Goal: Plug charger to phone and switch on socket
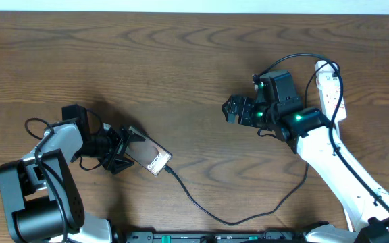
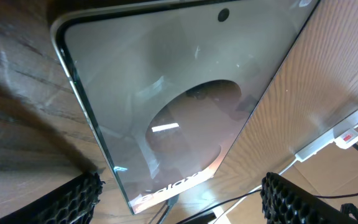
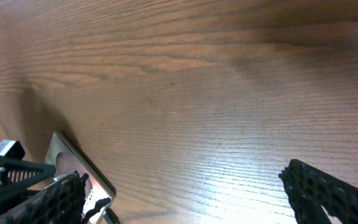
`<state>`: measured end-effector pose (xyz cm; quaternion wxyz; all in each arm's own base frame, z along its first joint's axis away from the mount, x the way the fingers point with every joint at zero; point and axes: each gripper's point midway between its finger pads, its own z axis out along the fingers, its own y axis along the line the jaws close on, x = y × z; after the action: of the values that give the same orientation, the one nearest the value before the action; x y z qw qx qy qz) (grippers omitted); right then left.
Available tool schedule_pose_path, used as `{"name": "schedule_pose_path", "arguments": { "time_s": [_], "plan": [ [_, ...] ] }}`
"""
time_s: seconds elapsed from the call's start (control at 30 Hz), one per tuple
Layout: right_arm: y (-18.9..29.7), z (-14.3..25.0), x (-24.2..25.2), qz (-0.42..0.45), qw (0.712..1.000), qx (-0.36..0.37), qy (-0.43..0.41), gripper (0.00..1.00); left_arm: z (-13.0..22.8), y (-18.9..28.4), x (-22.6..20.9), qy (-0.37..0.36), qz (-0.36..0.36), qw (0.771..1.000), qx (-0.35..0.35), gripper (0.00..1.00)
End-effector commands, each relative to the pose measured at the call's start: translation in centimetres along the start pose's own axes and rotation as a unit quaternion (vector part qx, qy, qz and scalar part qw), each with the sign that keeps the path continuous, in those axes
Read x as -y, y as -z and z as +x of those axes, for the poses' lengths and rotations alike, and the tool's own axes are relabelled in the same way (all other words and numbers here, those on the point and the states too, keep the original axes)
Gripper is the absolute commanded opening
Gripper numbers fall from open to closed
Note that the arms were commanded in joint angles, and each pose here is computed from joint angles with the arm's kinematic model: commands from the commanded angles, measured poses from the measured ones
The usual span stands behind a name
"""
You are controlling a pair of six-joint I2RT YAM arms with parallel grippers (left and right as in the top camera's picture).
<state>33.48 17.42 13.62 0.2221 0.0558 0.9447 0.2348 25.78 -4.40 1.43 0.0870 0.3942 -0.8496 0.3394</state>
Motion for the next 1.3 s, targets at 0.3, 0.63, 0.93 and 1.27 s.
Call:
{"name": "schedule_pose_path", "arguments": {
  "time_s": [0.3, 0.63, 0.93, 1.27],
  "plan": [
    [0.4, -0.4, -0.1, 0.004, 1.000, 0.010, 0.007, 0.99, -0.7, 2.3, -0.3, -0.043, -0.030, 0.996, 0.077, 0.86],
    [0.4, -0.3, -0.1, 0.005, 1.000, 0.007, 0.007, 0.99, 0.3, 8.9, 5.8, -0.160, 0.053, 0.963, 0.208, 0.86],
    [0.4, -0.1, -0.5, -0.006, 1.000, 0.002, 0.007, 0.99, 3.4, 16.3, 11.7, -0.288, 0.150, 0.881, 0.345, 0.86],
    [1.2, -0.1, -3.0, -0.066, 0.997, -0.014, 0.023, 0.99, 5.0, 20.2, 14.6, -0.349, 0.194, 0.819, 0.413, 0.86]
  ]
}}
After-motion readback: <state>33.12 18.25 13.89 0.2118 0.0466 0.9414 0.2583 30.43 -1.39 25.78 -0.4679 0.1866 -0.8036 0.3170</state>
